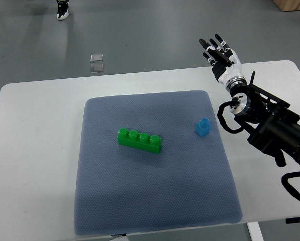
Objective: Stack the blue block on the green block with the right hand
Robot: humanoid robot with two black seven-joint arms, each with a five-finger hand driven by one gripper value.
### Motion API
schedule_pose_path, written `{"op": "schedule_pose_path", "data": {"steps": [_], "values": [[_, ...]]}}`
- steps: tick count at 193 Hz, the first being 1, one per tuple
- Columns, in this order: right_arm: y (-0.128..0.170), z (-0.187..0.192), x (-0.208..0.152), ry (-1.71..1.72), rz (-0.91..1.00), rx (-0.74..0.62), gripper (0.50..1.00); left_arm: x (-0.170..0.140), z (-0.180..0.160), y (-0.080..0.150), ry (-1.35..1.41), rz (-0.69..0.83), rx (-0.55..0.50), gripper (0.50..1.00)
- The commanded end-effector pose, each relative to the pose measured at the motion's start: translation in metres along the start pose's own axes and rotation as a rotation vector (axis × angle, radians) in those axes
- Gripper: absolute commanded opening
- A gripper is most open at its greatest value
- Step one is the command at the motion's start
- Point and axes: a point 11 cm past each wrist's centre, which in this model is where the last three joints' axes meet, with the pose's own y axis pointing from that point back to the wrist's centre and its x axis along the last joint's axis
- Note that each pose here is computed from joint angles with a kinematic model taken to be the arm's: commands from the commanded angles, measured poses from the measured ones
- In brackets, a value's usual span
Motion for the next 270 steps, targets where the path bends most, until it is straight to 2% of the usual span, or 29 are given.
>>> {"op": "schedule_pose_path", "data": {"steps": [1,35,183,216,245,270], "values": [[0.000,-0.001,0.000,-0.001,-0.001,0.001,0.911,-0.001,0.000,0.000,0.001,-0.002,0.000,1.000],[0.001,0.001,0.001,-0.001,0.003,-0.002,0.911,0.000,0.010,0.000,-0.003,0.001,-0.017,1.000],[0.000,-0.004,0.007,0.017,0.007,0.003,0.911,0.000,0.007,0.000,0.000,0.000,-0.011,1.000],[0.000,-0.040,0.022,0.063,-0.007,0.048,0.909,0.000,0.007,0.000,0.000,0.000,-0.011,1.000],[0.000,-0.062,0.014,0.099,-0.055,0.069,0.911,0.000,0.007,0.000,0.000,0.000,-0.011,1.000],[0.000,-0.084,0.004,0.368,-0.156,0.091,0.909,0.000,0.007,0.000,-0.002,0.000,-0.011,1.000]]}}
